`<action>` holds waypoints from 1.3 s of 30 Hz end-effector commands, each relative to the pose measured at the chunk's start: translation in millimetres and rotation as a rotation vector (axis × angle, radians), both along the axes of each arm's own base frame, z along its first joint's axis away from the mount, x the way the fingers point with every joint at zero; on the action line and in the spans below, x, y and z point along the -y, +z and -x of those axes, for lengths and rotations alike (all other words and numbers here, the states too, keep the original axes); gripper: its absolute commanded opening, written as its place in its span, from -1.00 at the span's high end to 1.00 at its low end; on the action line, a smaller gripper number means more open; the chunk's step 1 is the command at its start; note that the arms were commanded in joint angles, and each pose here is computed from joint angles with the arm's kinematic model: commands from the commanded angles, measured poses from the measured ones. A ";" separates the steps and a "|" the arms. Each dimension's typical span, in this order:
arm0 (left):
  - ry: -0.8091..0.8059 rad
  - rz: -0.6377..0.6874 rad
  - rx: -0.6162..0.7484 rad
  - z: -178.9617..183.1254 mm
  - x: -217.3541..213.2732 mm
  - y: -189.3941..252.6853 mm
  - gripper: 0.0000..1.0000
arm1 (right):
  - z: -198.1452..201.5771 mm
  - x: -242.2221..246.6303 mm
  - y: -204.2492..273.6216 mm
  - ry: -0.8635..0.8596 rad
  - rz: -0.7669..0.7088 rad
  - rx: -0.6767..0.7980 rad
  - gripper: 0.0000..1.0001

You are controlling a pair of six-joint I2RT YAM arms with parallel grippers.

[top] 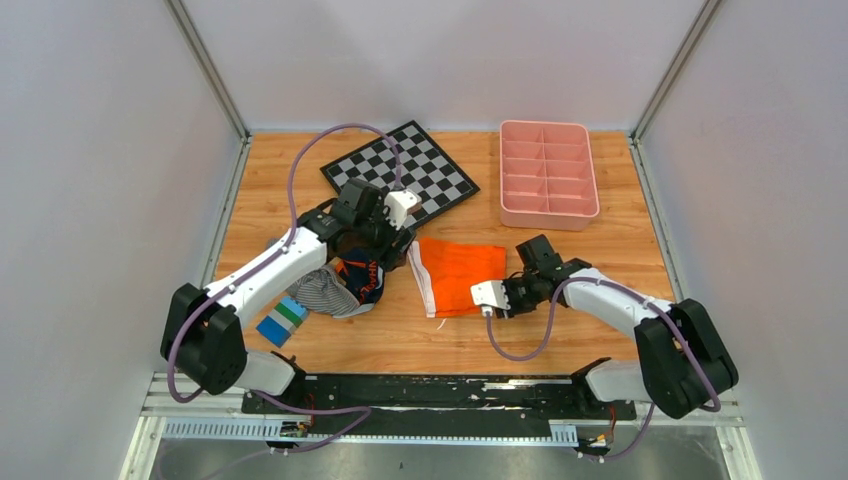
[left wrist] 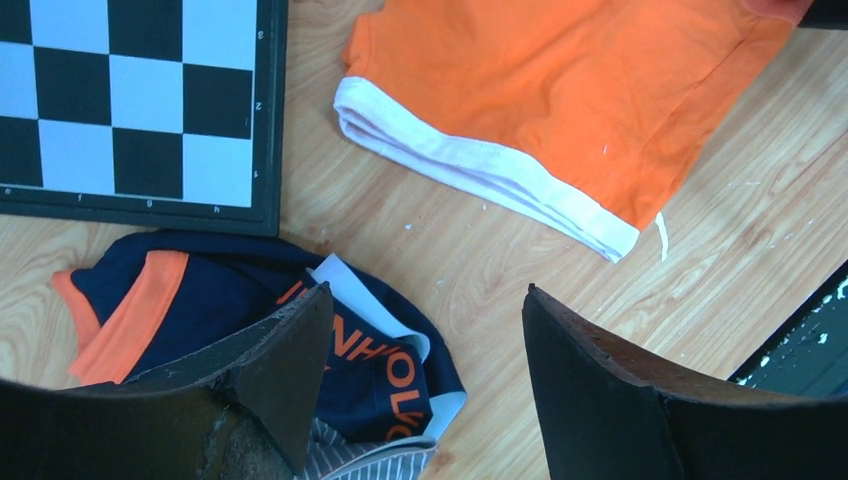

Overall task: Roll the underwear
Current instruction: Fold the underwear at the center of the board.

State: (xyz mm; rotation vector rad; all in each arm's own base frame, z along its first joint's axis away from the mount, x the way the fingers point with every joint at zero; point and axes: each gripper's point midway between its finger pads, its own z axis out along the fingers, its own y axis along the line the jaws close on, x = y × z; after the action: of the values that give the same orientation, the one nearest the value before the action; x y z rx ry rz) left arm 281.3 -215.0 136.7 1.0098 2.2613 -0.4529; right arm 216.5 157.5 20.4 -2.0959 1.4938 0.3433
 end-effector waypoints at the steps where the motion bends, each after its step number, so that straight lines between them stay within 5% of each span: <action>1: -0.069 0.094 0.081 2.4 12.7 15.5 -0.53 | 6.7 3.6 -17.3 0.039 0.042 -0.041 0.45; 7: -0.228 0.075 0.207 9.6 16.4 11.5 -0.50 | 18.5 6.4 -25.6 0.033 0.116 -0.210 1.00; 13: -0.494 -0.029 0.251 40.0 22.9 -14.3 -0.45 | 29.1 -5.9 -15.5 -0.039 0.100 -0.541 1.00; 20: -0.753 -0.095 0.233 76.8 39.2 -45.0 -0.34 | 35.1 -12.2 -22.3 -0.123 0.096 -0.706 1.00; 26: -0.889 -0.032 0.278 90.6 71.2 -51.4 -0.29 | 35.0 -13.6 -26.5 -0.184 0.098 -0.781 1.00; 39: -0.983 -0.240 0.410 81.5 55.7 -95.0 -0.19 | 32.4 -15.6 -33.0 -0.216 0.101 -0.804 1.00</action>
State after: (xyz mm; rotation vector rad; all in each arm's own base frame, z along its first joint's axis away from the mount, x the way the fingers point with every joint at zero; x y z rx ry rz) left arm 183.3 -265.7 27.2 2.1081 1.4802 -0.4175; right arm 189.9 193.0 17.7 -1.8225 2.1048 1.2342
